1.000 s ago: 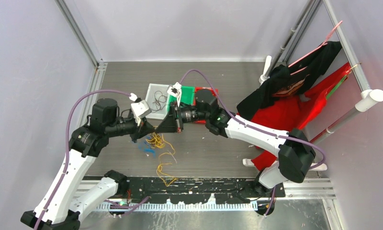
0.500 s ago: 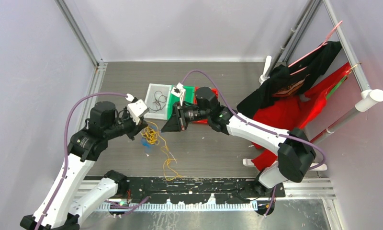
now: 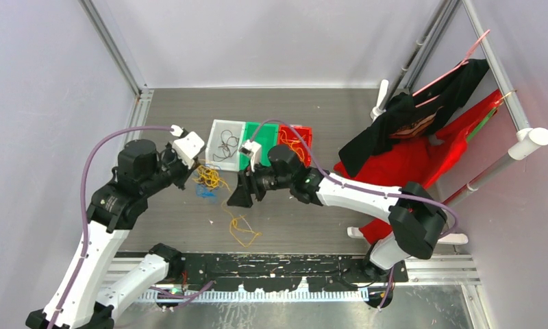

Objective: Untangle the cables

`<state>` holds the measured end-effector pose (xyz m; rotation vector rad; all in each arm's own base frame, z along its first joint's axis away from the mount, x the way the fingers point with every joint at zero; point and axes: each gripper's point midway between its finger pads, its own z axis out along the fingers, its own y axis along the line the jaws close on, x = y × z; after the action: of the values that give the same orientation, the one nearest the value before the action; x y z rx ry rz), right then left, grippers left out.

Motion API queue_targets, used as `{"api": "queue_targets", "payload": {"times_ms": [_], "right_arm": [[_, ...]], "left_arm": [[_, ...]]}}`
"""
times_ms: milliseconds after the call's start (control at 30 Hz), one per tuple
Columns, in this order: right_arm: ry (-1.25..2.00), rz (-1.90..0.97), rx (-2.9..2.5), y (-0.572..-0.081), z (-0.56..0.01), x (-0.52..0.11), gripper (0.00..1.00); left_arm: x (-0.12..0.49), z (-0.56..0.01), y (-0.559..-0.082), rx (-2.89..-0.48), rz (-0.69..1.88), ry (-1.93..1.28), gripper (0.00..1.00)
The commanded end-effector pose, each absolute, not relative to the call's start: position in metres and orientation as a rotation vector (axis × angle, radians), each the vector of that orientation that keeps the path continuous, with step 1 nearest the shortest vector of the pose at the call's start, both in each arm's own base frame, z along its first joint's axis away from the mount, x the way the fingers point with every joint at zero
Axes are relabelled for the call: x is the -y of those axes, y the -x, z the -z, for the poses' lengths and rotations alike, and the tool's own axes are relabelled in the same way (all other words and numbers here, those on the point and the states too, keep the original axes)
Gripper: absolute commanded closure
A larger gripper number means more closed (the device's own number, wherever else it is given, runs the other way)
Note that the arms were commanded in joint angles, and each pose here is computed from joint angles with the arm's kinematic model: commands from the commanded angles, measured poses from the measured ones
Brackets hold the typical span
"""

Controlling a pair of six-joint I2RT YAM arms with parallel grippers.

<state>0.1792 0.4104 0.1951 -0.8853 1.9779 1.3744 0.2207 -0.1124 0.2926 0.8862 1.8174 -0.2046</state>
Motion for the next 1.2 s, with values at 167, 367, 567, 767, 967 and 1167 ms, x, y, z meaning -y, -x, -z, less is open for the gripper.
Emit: {"api": "queue_targets", "payload": {"times_ms": [167,367,567,767,967,1167], "right_arm": [[0.802,-1.284,-1.786,-0.200,-0.196,-0.444,0.31],[0.752,-1.201,-1.746,-0.217,-0.184,-0.464,0.28],[0.676,-1.123,-1.725,-0.235,-0.168,-0.482,0.27],[0.660,-1.116,-1.705,-0.243,-0.160,-0.496,0.28],[0.649,-1.124,-1.725,-0.244,-0.151,-0.499,0.46],[0.634,-1.163,-1.751,-0.235,-0.143,-0.491,0.62]], "left_arm": [[0.101,-0.352,-0.230,-1.673,0.091,-0.847,1.00],[0.102,-0.374,-0.227,-1.632,0.093,-0.850,1.00],[0.104,-0.396,-0.223,-1.592,0.105,-0.848,1.00],[0.105,-0.417,-0.218,-1.543,0.113,-0.840,1.00],[0.104,-0.435,-0.212,-1.519,0.120,-0.833,1.00],[0.100,-0.468,-0.210,-1.449,0.093,-0.808,1.00]]}}
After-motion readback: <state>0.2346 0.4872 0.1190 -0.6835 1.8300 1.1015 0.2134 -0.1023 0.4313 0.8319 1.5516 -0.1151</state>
